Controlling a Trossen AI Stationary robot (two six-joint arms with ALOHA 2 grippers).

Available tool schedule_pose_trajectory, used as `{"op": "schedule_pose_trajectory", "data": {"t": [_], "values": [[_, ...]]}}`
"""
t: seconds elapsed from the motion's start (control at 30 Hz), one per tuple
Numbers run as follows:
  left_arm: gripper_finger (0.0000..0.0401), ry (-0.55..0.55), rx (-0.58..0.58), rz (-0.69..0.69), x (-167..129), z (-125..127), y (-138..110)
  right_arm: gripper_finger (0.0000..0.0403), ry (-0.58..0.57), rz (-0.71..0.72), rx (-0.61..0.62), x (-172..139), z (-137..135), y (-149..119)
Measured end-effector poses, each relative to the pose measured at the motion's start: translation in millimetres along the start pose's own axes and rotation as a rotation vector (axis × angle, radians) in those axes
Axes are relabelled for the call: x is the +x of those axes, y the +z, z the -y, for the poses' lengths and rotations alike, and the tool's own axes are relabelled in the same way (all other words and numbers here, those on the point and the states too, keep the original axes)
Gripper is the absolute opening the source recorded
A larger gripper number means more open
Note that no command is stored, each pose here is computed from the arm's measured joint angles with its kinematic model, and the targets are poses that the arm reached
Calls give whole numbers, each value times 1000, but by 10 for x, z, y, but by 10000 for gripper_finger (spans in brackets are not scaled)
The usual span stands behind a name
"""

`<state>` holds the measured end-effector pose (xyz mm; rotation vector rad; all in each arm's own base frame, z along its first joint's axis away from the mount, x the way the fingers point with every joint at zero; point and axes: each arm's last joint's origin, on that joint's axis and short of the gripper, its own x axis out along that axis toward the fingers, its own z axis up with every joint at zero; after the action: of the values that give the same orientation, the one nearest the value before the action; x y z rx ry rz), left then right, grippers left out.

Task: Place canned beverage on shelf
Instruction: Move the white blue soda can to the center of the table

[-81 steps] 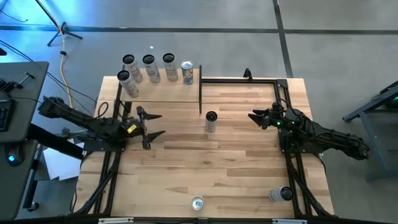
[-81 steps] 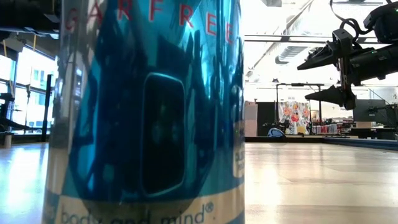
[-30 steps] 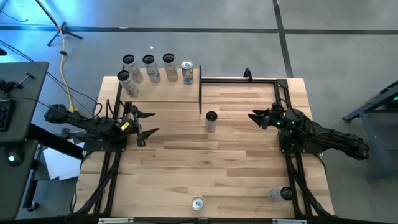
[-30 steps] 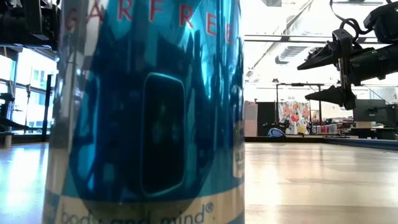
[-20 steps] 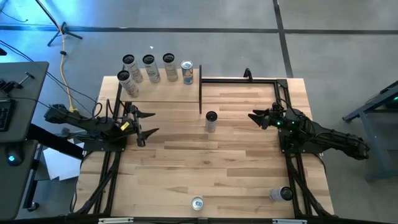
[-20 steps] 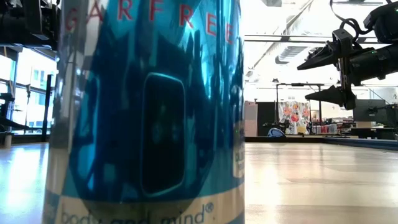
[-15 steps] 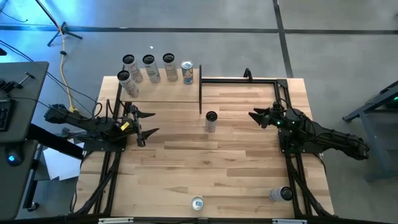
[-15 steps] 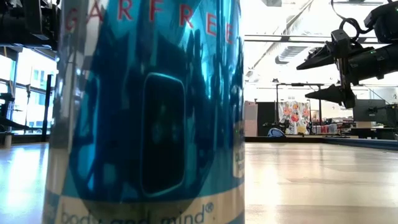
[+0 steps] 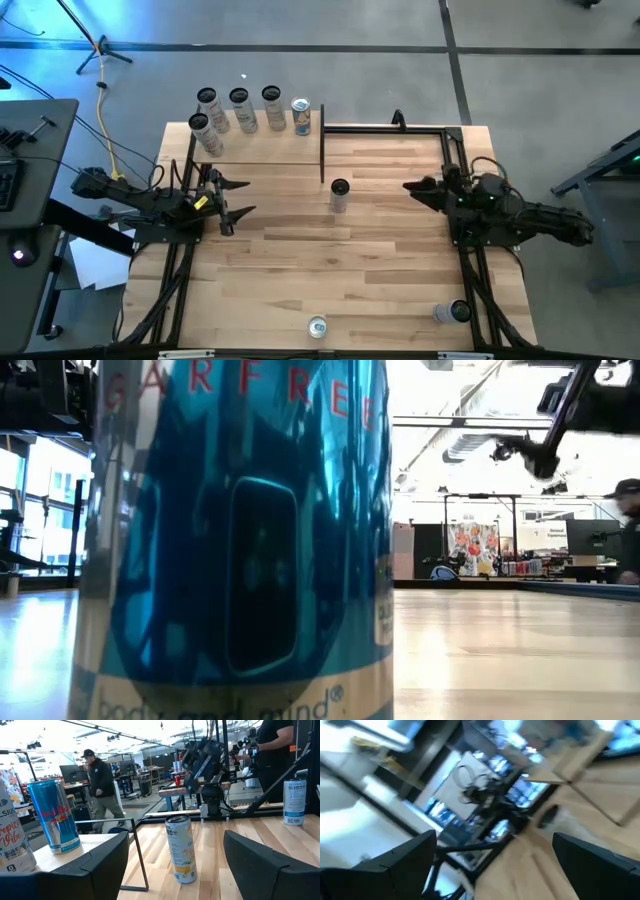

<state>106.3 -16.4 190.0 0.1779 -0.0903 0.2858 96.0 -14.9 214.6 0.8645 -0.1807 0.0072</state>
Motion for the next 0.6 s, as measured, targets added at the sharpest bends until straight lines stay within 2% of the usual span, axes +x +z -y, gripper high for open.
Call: {"op": "schedule_pose_trajectory", "data": {"t": [0.13,0.33,0.5,0.6], "values": [[294,0,0,0,0,-1,1,387,117,1,-91,-9,-328,156],[294,0,0,0,0,0,1,387,122,-24,-204,194,-814,432],[294,0,0,0,0,0,1,387,-10,-262,-290,631,-1134,528],[294,0,0,0,0,0,1,387,-212,-462,-299,878,-1221,512]]}}
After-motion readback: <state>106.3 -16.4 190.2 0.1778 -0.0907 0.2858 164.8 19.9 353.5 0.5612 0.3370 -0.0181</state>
